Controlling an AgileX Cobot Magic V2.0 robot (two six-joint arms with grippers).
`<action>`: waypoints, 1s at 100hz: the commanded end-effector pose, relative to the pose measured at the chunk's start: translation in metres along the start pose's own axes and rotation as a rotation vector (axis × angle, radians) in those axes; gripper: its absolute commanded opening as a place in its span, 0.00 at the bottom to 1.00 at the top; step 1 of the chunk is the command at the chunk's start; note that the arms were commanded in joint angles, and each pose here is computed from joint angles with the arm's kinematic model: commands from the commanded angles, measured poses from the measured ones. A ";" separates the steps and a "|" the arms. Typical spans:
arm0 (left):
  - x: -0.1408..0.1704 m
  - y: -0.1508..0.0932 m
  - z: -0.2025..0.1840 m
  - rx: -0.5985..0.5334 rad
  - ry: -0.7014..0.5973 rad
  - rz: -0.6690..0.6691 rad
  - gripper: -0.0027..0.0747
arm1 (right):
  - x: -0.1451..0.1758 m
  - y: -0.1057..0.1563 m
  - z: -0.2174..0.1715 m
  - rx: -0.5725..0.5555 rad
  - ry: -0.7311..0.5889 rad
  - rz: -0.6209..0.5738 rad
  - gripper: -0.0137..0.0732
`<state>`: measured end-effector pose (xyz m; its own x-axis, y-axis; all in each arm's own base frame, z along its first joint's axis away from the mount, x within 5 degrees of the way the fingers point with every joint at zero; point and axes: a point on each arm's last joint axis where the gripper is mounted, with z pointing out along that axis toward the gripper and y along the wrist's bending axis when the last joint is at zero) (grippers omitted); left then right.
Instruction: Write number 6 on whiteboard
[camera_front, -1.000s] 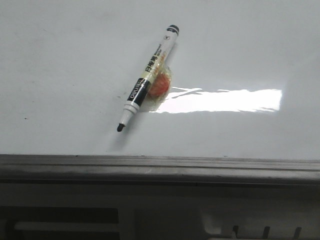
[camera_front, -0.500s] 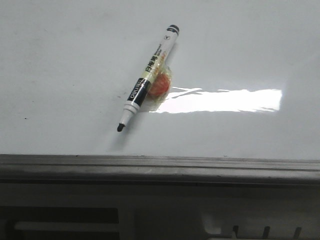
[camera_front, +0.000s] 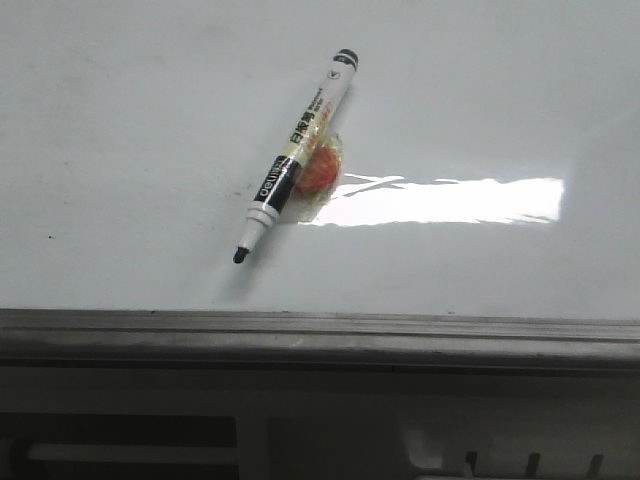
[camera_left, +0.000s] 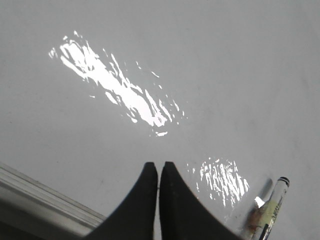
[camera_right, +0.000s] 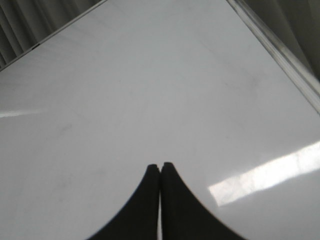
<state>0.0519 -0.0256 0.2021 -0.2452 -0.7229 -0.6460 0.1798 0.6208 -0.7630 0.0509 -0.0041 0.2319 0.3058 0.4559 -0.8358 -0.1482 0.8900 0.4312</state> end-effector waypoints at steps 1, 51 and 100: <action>0.004 0.001 -0.002 0.025 0.003 -0.008 0.01 | -0.001 0.000 -0.001 0.005 0.012 0.071 0.10; -0.057 -0.075 0.012 -0.006 0.265 0.855 0.04 | -0.045 0.049 0.012 -0.105 0.506 -0.208 0.16; -0.025 -0.115 0.086 0.274 0.667 0.751 0.52 | -0.069 0.068 0.031 -0.159 0.644 -0.303 0.70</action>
<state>0.1062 -0.0878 0.2875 -0.4474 0.2957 -0.8440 0.7004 0.7027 -0.1250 0.0459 0.0260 0.3149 -0.3210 0.0540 -0.9456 -0.2944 0.9432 0.1538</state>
